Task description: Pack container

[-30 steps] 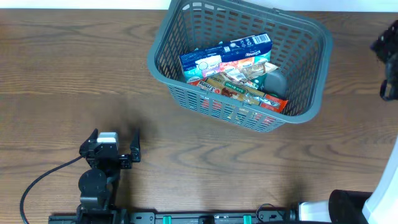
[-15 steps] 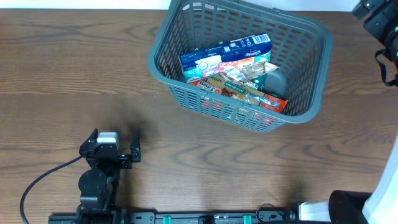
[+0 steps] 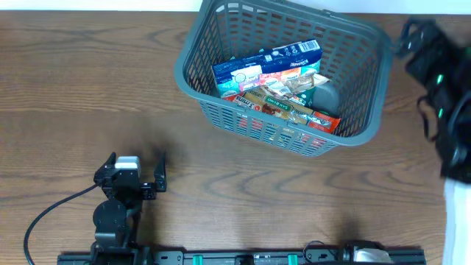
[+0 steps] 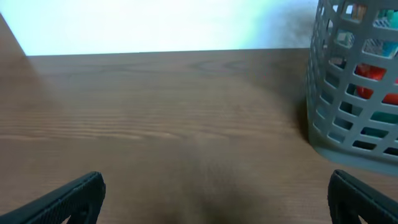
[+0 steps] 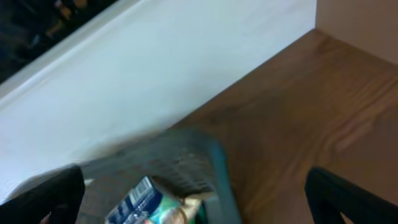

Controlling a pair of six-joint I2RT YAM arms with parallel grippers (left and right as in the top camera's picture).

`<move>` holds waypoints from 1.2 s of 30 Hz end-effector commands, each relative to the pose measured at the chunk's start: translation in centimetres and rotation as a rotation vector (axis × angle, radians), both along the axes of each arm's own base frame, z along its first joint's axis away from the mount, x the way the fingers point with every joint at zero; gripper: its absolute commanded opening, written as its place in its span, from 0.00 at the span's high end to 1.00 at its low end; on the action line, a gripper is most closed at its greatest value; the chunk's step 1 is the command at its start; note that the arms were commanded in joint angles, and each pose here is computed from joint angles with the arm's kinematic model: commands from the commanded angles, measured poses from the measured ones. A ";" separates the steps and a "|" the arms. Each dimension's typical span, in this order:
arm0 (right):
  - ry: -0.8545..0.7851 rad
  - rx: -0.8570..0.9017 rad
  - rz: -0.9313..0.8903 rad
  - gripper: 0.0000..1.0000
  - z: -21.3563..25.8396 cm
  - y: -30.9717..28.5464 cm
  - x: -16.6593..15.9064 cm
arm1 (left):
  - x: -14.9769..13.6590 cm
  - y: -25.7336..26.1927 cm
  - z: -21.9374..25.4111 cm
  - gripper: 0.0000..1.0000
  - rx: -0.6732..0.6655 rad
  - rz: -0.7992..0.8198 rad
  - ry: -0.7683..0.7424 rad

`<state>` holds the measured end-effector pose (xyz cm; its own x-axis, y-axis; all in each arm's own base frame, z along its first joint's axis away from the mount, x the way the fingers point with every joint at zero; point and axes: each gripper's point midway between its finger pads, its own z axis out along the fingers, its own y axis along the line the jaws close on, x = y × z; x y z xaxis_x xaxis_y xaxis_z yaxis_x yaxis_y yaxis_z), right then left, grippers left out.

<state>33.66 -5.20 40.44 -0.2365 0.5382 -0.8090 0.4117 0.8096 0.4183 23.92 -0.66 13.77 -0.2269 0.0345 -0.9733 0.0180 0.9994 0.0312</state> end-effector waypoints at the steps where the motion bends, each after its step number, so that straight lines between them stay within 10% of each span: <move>1: 0.007 -0.008 0.013 0.01 -2.3 0.4 -1.8 | 0.0 0.0 -1.5 0.02 0.015 -0.005 0.036; 36: 0.058 -0.358 0.383 0.01 -20.6 4.5 -10.4 | 0.0 0.0 -1.5 0.01 0.015 -0.005 0.036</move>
<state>23.54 -1.90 26.25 -0.2332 0.1820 -0.9552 0.1394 0.9784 0.1524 23.93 -0.65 13.74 -0.2281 0.0349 -0.9730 0.0177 0.9993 0.0317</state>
